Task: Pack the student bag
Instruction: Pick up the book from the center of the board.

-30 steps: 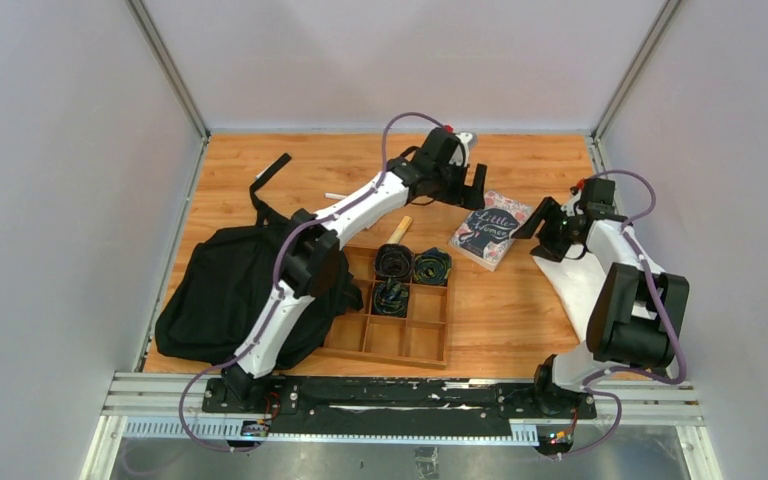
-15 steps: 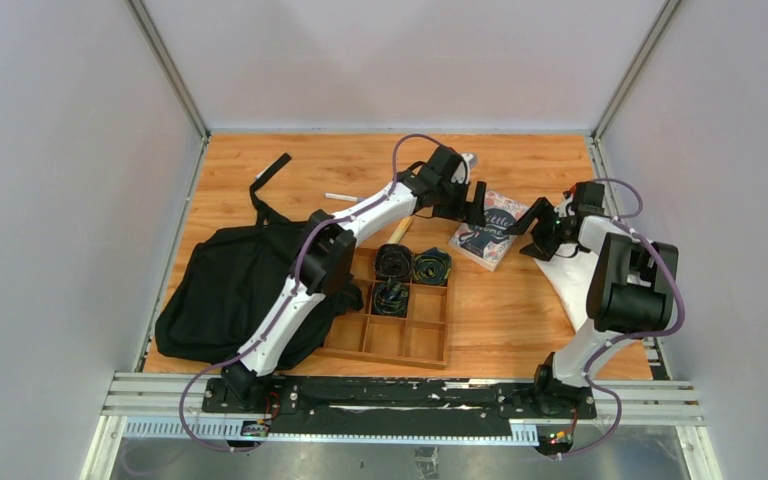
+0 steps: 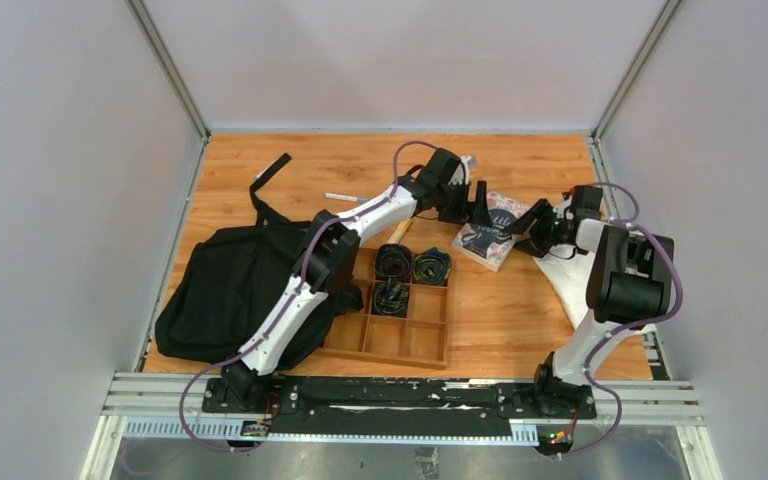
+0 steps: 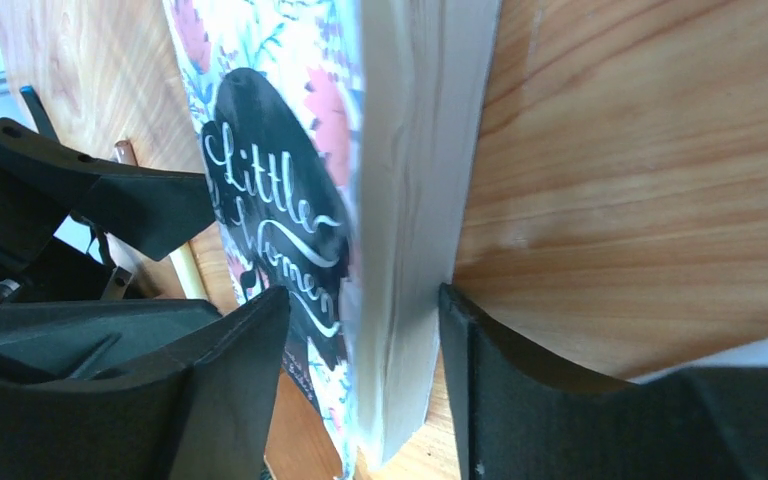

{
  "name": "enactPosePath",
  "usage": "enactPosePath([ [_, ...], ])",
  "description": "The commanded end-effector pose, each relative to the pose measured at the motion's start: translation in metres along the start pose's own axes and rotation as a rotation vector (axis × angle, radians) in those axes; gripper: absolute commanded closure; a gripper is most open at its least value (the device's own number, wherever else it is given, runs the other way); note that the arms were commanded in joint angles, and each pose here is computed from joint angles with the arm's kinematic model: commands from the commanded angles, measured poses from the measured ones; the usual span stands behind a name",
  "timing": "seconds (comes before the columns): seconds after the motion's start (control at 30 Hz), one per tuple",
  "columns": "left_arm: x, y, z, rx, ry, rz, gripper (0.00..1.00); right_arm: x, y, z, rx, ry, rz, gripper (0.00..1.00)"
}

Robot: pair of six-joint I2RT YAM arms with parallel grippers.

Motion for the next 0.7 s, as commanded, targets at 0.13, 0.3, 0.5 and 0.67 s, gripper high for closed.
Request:
enactPosePath([
  [0.13,0.005,-0.012,-0.013,0.152,0.072,0.02,0.11,0.009,-0.01,-0.017,-0.006,-0.054,0.038,0.64],
  [0.3,0.004,-0.009,-0.018,0.164,0.065,0.023,0.12,0.009,-0.006,-0.009,-0.05,-0.037,0.025,1.0],
  [0.5,-0.009,0.016,-0.031,0.131,0.0,-0.014,0.09,0.007,0.014,0.009,-0.082,0.017,-0.013,1.0],
  [0.67,-0.019,0.033,-0.041,0.131,-0.016,-0.04,0.08,0.008,0.036,0.024,-0.086,0.067,-0.044,1.0],
])
Point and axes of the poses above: each gripper's point midway between its finger pads, its own y axis back along the fingers, its own z axis along the line the jaws close on, x = y × z, the point moved 8 cm from there along y, back along the fingers
